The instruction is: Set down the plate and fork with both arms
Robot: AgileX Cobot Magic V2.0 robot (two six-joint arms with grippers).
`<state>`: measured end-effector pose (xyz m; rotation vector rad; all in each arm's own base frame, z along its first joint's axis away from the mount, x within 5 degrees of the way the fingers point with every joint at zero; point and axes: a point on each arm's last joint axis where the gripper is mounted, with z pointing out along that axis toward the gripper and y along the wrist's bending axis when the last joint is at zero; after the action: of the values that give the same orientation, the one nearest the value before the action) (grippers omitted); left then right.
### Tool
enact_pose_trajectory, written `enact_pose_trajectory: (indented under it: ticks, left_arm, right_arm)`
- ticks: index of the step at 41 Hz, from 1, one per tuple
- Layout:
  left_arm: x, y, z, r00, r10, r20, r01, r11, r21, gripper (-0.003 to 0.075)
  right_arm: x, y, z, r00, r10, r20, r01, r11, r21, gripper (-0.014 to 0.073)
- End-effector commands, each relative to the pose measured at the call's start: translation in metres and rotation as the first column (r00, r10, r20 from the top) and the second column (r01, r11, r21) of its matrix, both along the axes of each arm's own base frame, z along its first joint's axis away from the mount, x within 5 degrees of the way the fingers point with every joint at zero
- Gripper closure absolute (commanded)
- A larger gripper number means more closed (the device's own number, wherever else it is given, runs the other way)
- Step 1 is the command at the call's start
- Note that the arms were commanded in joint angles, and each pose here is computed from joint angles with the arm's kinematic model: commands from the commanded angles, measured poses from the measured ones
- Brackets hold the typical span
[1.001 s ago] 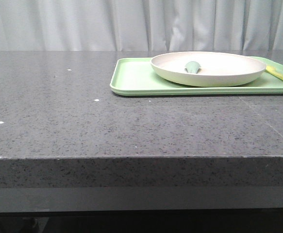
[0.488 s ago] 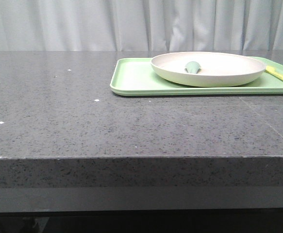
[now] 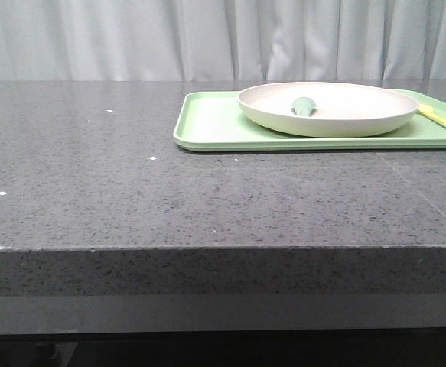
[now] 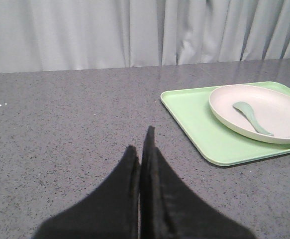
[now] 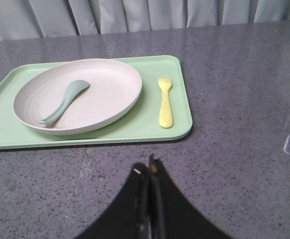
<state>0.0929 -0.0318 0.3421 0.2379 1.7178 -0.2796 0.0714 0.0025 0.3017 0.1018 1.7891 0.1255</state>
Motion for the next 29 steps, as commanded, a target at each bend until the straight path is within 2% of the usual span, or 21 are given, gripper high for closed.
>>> enact_pose_trajectory:
  ticks: [1,29]
  left_arm:
    - [-0.0005,-0.0005,0.016,0.996,-0.003,0.093,0.008,0.999,-0.047,0.0738]
    - [-0.0005,-0.0005,0.016,0.996,-0.003,0.093,0.008,0.999,-0.047,0.0738]
  right_arm:
    - [-0.0053,-0.0004,0.0129,0.992,0.0,0.127,0.002,1.0,-0.015,0.0658]
    - [-0.0053,-0.0004,0.011,0.993,0.0,0.122,0.002,1.0,-0.015,0.0658]
